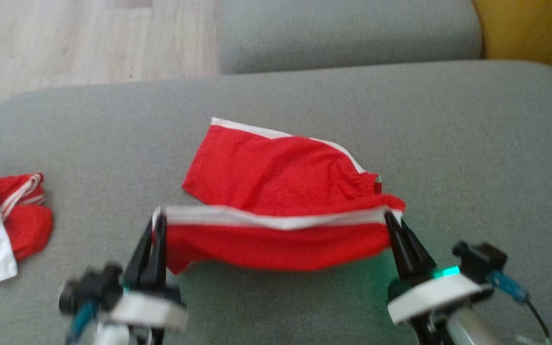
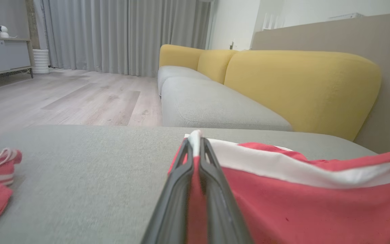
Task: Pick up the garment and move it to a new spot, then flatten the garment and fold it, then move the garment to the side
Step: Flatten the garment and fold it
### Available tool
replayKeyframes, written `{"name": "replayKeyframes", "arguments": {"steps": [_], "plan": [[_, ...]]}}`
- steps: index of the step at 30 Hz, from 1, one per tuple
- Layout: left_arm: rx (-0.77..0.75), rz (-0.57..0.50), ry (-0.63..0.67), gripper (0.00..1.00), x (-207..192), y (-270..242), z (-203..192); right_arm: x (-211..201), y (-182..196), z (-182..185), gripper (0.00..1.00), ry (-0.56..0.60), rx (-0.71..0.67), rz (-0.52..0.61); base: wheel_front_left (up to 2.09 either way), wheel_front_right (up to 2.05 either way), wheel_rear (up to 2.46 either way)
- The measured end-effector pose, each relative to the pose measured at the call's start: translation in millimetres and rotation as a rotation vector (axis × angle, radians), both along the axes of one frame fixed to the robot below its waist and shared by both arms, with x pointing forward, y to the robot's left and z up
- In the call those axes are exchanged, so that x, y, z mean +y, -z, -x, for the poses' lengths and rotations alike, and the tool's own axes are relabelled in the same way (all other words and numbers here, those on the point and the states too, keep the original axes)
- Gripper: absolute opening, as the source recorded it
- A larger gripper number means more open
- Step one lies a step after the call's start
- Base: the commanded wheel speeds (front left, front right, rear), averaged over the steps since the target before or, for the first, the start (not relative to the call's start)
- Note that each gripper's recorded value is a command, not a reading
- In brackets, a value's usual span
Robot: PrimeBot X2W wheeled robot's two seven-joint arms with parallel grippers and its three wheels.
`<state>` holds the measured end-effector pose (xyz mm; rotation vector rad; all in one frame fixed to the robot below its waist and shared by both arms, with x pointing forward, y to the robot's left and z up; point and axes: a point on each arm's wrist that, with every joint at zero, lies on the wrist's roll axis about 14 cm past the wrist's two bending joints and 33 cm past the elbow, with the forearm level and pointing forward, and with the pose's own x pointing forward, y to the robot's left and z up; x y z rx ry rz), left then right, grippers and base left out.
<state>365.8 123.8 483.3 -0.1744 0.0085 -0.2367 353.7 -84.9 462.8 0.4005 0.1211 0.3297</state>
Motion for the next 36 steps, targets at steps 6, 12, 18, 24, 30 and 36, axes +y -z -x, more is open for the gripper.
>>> {"name": "replayKeyframes", "arguments": {"steps": [6,12,18,24,30,36], "plan": [[-0.041,-0.084,0.144,0.00,-17.9,-17.1,-76.0,6.0,-9.3,-49.5,0.00,0.012,-0.016,-0.026,0.00,0.00,0.00],[0.021,-0.118,0.237,0.00,-35.9,-1.9,-132.7,-9.3,8.5,-79.4,0.00,0.056,0.029,-0.012,0.00,0.00,0.00],[0.081,-0.127,0.282,0.00,-44.8,15.8,-162.0,-25.0,22.9,-89.0,0.00,0.114,0.080,-0.063,0.00,0.00,0.00],[0.130,-0.136,0.322,0.00,-54.6,32.9,-182.8,-36.4,24.7,-101.8,0.00,0.147,0.086,-0.084,0.00,0.00,0.00],[0.164,-0.130,0.333,0.00,-59.6,47.3,-198.2,-42.8,31.1,-110.7,0.00,0.165,0.101,-0.097,0.00,0.00,0.00],[0.212,-0.118,0.336,0.00,-60.9,66.2,-198.5,-34.8,41.8,-115.3,0.00,0.137,0.130,-0.091,0.00,0.00,0.00]]}}
